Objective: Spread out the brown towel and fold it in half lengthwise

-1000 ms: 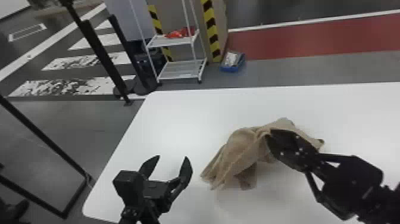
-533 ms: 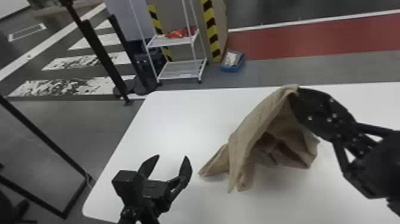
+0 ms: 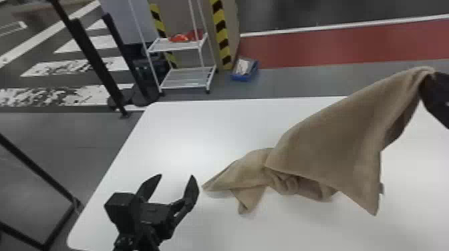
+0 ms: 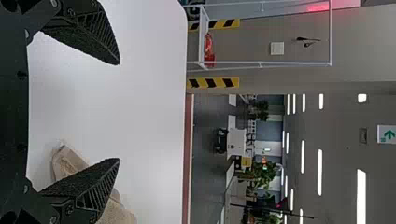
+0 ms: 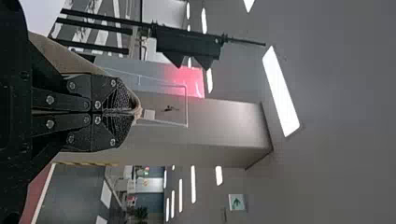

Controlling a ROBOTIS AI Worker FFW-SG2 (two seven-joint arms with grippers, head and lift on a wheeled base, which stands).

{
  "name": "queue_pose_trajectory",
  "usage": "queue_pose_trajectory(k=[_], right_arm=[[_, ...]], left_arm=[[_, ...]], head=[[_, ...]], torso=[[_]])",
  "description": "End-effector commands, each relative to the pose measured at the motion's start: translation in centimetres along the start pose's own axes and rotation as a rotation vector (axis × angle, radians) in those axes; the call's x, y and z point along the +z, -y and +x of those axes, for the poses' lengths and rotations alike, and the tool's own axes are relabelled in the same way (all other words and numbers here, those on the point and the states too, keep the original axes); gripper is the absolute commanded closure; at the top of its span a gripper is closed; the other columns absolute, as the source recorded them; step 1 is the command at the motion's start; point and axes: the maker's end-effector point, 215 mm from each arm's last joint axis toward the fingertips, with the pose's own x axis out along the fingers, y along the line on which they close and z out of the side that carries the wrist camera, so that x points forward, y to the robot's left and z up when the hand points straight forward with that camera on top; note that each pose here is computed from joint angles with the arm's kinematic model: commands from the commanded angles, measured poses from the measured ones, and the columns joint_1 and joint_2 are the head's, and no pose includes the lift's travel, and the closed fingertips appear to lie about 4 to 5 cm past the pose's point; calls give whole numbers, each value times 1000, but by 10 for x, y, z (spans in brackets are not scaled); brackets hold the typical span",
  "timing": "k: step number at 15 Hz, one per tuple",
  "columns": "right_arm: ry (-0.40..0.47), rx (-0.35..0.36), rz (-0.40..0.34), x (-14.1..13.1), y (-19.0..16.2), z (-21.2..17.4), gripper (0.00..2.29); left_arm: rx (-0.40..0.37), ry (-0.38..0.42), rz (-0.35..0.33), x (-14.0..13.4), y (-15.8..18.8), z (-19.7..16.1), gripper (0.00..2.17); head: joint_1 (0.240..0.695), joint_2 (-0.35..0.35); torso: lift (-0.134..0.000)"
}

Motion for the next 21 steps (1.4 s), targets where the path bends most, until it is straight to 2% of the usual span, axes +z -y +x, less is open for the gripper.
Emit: queue_pose_trajectory(k=[1, 2, 3, 4, 5, 7, 8, 9, 10, 11, 12, 13, 15, 17, 18, 20, 21], right_arm=[[-81, -140, 43, -35, 60, -35, 1420], [-126, -206, 50, -52, 84, -52, 1416], [-175, -277, 58, -73, 106, -69, 1413], [-218, -323, 63, -88, 120, -82, 1413], [-265, -366, 58, -103, 131, -95, 1409], [-384, -455, 48, -139, 149, -121, 1406], [-432, -501, 22, -152, 158, -133, 1399], [-471, -531, 18, -164, 163, -144, 1278], [-496, -552, 15, -171, 169, -154, 775], [-518, -567, 13, -175, 174, -163, 124], [-536, -580, 9, -176, 180, -172, 2], [-540, -583, 0, -175, 182, -177, -2], [-560, -563, -39, -170, 180, -183, 36], [-607, -498, -109, -170, 172, -184, 63], [-609, -429, -171, -167, 163, -174, 66], [-604, -213, -325, -160, 123, -144, 70], [-623, -104, -375, -162, 102, -136, 70]], left_arm=[[1, -5, -2, -2, 0, 0, 161], [1, -8, -2, -4, 0, 0, 161], [1, -8, -2, -4, 0, 0, 161], [-1, -9, -4, -5, 1, 1, 161], [-4, -9, -4, -6, 2, 1, 161], [-4, -9, -1, -6, 2, 2, 161], [-4, -9, -1, -6, 2, 2, 161], [-4, -11, -1, -7, 1, 2, 161], [-2, -12, -1, -8, 1, 1, 161], [0, -14, -1, -9, 0, 1, 161], [1, -14, 0, -9, -1, 1, 161], [-1, -12, 0, -8, -1, 2, 161], [1, -15, 0, -9, -2, 2, 161], [1, -14, -1, -9, -2, 3, 161], [1, -15, -3, -10, -2, 3, 161], [1, -13, -4, -9, -2, 3, 161], [3, -13, -4, -9, -3, 3, 161]], head=[[695, 213], [695, 178], [695, 114], [695, 85], [695, 85], [695, -9], [695, -26], [695, -39], [695, -54], [695, -64], [695, -74], [695, -89], [695, -103], [695, -110], [695, -109], [695, -96], [695, -76]], torso=[[-124], [-124], [-124], [-124], [-124], [-124], [-124], [-124], [-124], [-124], [-124], [-124], [-124], [-124], [-124], [-124], [-124]])
